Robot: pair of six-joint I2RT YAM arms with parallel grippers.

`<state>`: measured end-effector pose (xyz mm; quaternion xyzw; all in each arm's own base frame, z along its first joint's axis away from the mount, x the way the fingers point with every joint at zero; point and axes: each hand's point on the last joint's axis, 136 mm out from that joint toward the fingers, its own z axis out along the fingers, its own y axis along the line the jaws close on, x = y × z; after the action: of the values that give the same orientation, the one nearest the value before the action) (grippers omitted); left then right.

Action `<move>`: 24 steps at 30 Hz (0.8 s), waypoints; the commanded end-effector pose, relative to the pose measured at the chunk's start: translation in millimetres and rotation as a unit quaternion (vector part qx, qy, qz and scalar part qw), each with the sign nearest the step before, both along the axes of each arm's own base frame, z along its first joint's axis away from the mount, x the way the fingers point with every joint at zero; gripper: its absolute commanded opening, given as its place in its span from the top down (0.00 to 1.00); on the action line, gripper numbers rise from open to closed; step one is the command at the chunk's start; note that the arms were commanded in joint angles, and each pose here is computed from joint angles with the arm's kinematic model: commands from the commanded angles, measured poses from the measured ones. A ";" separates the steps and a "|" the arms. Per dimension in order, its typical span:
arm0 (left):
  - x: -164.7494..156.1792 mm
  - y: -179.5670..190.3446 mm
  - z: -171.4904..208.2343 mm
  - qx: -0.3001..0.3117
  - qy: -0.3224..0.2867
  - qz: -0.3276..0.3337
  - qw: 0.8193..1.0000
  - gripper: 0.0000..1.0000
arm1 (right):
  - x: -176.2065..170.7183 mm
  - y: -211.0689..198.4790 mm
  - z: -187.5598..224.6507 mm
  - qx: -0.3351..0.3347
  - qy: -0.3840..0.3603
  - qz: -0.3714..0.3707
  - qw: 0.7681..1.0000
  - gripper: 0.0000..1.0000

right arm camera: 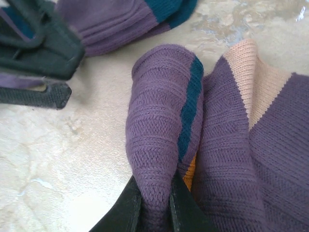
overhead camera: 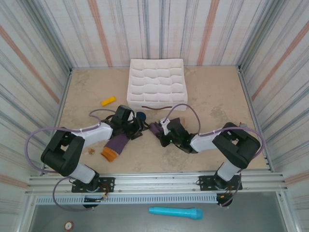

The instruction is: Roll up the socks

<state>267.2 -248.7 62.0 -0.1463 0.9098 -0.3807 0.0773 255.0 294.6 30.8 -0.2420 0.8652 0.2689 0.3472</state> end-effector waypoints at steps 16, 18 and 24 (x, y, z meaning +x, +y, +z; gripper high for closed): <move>7.5 -5.2 9.3 0.036 -0.039 -0.004 0.999 0.32 | -38.6 -78.0 -69.9 0.129 0.358 -0.108 0.919 1.00; 8.7 -8.8 8.5 0.042 -0.042 -0.008 0.998 0.33 | -37.1 -84.3 -72.4 0.135 0.390 -0.125 0.902 1.00; 13.0 -26.0 3.4 0.040 -0.039 -0.021 0.998 0.34 | -35.1 -88.5 -70.7 0.162 0.443 -0.158 0.868 1.00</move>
<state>274.2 -269.1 67.1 -0.1180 0.9202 -0.3587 0.1030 268.2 234.4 23.1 -0.0209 0.8500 0.5051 0.1478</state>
